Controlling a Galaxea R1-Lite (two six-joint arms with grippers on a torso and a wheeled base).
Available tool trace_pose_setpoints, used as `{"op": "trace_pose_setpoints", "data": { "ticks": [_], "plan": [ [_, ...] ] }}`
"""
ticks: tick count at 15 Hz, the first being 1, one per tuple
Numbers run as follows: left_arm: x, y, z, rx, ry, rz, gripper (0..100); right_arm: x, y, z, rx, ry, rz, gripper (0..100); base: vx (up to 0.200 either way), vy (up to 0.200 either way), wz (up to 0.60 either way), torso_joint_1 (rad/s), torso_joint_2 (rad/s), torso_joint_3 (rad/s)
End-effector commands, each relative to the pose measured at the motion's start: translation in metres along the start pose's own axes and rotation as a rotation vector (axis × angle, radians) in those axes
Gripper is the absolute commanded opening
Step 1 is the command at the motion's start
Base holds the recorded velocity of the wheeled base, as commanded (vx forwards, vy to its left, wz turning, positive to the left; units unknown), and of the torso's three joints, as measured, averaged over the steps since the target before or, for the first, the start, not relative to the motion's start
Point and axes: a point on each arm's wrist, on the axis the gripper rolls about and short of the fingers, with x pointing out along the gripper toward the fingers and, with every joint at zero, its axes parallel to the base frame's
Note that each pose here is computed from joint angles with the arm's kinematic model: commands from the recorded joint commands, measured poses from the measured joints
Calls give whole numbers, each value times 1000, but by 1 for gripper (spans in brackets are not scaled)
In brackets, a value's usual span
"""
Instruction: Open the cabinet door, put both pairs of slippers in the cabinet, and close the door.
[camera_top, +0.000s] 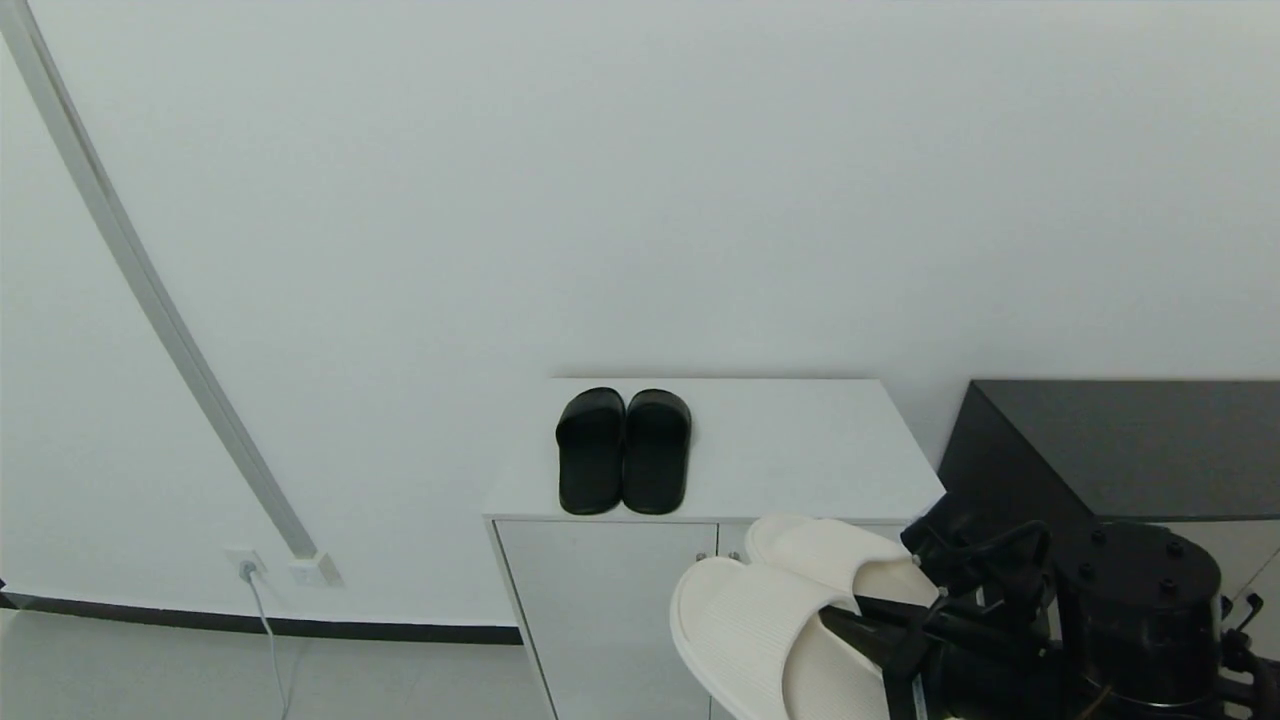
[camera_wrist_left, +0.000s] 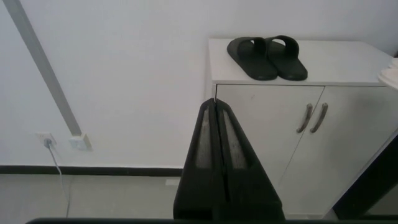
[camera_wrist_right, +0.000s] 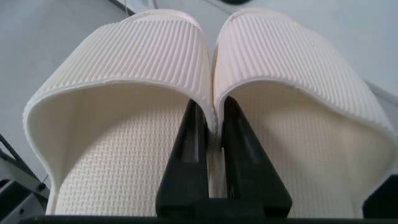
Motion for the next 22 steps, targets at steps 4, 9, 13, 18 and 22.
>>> {"op": "trace_pose_setpoints", "data": {
  "ticks": [4,9,13,18,22],
  "plan": [
    [0,0,0,-1,2,-7,0,-1,0,-2,-2,4,2,0,0,0,0,0,0,0],
    [0,0,0,10,2,3,0,3,-4,-6,2,26,4,0,0,0,0,0,0,0],
    [0,0,0,5,2,2,0,1,-3,-4,2,3,8,0,0,0,0,0,0,0],
    [0,0,0,4,2,-3,0,0,-3,-3,1,-38,9,0,0,0,0,-109,242,130],
    [0,0,0,4,2,-6,100,1,-2,-7,-2,-18,12,0,0,0,0,-145,334,181]
  ]
}}
